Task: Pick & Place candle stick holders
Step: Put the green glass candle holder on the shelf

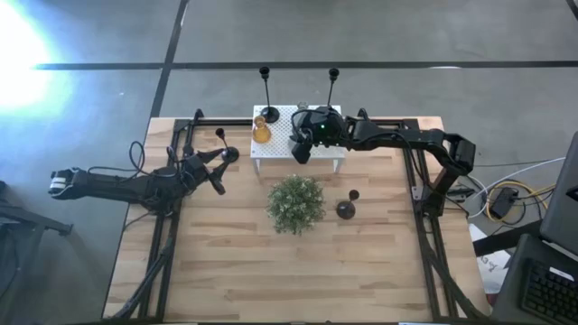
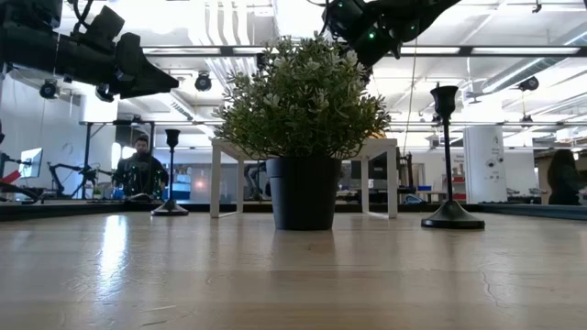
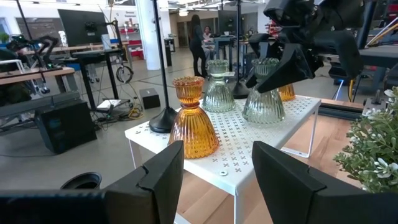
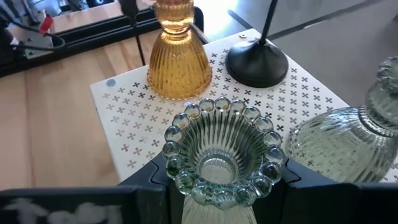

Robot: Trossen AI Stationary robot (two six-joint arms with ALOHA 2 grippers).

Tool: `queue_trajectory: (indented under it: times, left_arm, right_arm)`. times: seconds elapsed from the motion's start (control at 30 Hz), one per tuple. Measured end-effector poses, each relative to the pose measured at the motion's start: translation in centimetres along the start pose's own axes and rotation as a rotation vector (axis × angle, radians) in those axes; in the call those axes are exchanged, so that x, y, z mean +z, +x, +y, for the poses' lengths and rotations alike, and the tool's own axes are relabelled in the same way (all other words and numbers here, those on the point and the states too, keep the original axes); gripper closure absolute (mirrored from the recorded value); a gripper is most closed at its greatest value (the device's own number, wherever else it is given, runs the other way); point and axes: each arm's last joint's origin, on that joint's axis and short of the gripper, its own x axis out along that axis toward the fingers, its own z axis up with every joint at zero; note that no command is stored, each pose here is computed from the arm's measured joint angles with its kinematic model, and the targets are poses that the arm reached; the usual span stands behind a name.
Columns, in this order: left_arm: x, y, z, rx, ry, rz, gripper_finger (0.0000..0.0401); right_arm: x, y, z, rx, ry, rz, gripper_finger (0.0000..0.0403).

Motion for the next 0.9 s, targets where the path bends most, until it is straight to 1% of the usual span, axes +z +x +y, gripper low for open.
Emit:
queue_trajectory:
  times: [0.2,0.37,0.67,0.9]
  left_arm:
    - [0.00,0.00,0.00,0.000,0.000,0.000,0.0206]
    - [0.00,0.00,0.00,0.000,0.000,0.000,0.0206]
    - [0.00,0.00,0.00,0.000,0.000,0.000,0.0206]
    - [0.00,0.00,0.00,0.000,0.000,0.000,0.0206]
  right_arm:
    - [0.02,0.02,-0.15,0.009,-0.035,0.001,0.0282]
    - [0.05,0.05,-0.49,0.022,-0.041,0.003,0.0282]
    - [0.06,0.06,-0.57,0.108,-0.071,0.008,0.0282]
    - [0.02,0.08,-0.79,0.105,-0.074,0.014,0.0282]
